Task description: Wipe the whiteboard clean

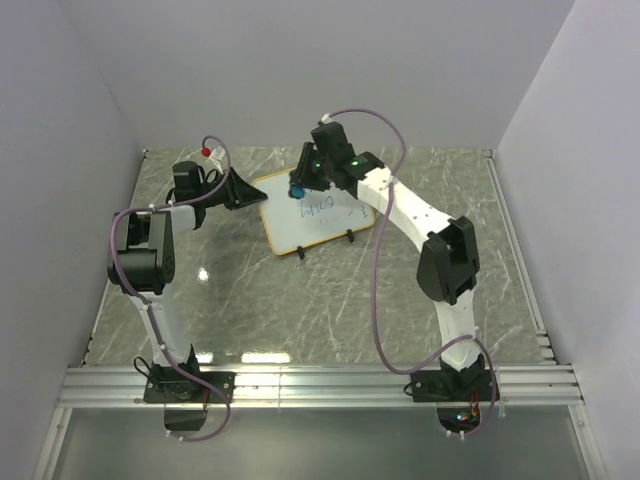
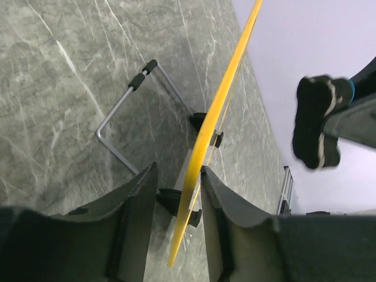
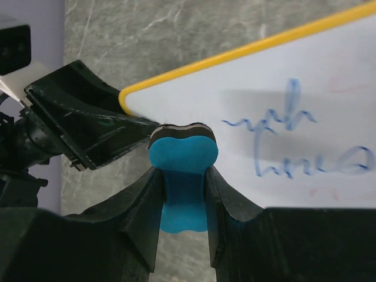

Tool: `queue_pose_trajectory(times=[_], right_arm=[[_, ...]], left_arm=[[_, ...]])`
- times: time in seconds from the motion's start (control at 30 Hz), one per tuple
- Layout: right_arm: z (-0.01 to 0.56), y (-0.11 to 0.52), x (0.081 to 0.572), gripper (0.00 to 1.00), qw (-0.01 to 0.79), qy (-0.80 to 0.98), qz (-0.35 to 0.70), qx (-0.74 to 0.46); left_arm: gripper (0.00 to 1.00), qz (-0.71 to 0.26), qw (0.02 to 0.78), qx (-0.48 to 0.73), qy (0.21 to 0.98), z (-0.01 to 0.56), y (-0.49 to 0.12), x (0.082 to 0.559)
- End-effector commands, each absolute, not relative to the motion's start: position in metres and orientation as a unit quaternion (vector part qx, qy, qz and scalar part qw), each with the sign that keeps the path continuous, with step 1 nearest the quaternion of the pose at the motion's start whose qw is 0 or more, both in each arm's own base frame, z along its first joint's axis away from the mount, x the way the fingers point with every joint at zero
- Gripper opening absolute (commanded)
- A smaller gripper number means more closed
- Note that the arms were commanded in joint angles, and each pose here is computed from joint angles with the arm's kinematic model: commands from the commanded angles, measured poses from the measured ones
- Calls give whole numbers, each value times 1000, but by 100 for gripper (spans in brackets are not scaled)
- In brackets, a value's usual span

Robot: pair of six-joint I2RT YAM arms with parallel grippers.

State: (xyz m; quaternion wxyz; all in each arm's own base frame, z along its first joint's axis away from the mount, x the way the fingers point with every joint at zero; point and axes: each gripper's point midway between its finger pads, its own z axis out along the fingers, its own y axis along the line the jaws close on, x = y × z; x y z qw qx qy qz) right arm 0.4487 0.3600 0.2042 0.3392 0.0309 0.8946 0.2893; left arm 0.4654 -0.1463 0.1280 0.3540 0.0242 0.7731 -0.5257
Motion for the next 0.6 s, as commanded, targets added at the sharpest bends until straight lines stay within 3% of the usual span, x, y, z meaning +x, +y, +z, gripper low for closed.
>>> queue_pose_trajectory(times=[0.0,0.23,0.4,0.57], right_arm=[[214,399,461,0,372,873,314,25],[176,417,470,0,375,886,271,29],[153,384,486,0,391,892,218,52],[141,332,504,0,411,893,163,85]], left_arm=[[40,-515,366,42,774,127,-147,475],[30,-501,364,47,783,127,-150,482],[27,-489,369,51,789,134,-148,486],[13,-465,378,61,798,141,-144,493]])
